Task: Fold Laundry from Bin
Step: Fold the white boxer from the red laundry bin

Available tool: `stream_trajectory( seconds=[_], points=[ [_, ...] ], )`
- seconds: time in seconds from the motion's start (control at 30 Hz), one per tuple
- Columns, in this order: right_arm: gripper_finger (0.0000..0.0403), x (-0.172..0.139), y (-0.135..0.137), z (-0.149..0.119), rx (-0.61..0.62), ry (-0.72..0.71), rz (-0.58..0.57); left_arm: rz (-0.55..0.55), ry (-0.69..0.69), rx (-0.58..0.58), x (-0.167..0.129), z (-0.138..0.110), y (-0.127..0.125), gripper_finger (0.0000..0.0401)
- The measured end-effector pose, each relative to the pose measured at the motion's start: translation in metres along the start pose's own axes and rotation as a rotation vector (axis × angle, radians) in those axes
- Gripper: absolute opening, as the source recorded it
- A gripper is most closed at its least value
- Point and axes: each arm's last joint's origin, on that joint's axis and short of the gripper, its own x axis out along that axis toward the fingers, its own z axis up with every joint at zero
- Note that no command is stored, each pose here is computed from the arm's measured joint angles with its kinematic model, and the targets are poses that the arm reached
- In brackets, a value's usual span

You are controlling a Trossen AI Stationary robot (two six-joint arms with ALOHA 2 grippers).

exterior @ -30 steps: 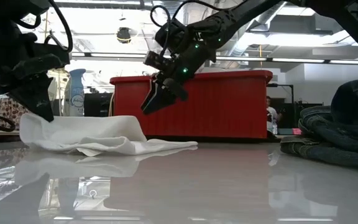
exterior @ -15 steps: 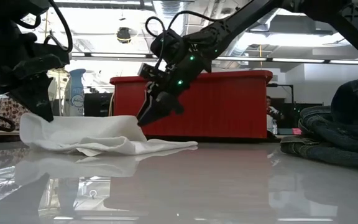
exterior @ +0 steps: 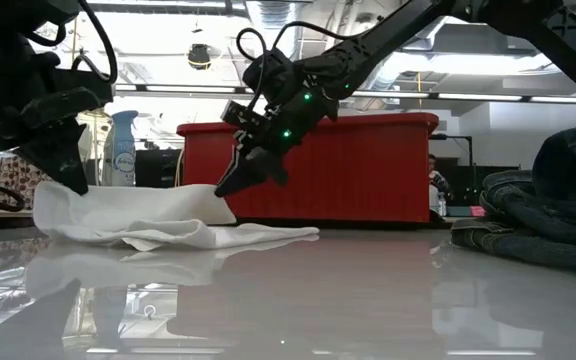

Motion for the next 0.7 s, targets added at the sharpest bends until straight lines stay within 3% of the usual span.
stream_trajectory(
  seconds=[0.13, 0.33, 0.7],
  points=[
    [0.0016, 0.000, 0.000, -0.001, 0.010, 0.017, -0.017, -0.001, 0.000, 0.008, 0.000, 0.000, 0.000, 0.0000],
    [0.0016, -0.004, -0.002, -0.004, 0.039, 0.113, -0.087, -0.040, -0.004, -0.037, -0.004, 0.004, -0.006, 0.0000],
    [0.0016, -0.019, -0.015, -0.007, 0.005, 0.265, -0.177, -0.127, -0.039, -0.138, -0.024, 0.034, -0.024, 0.0000]
  ],
)
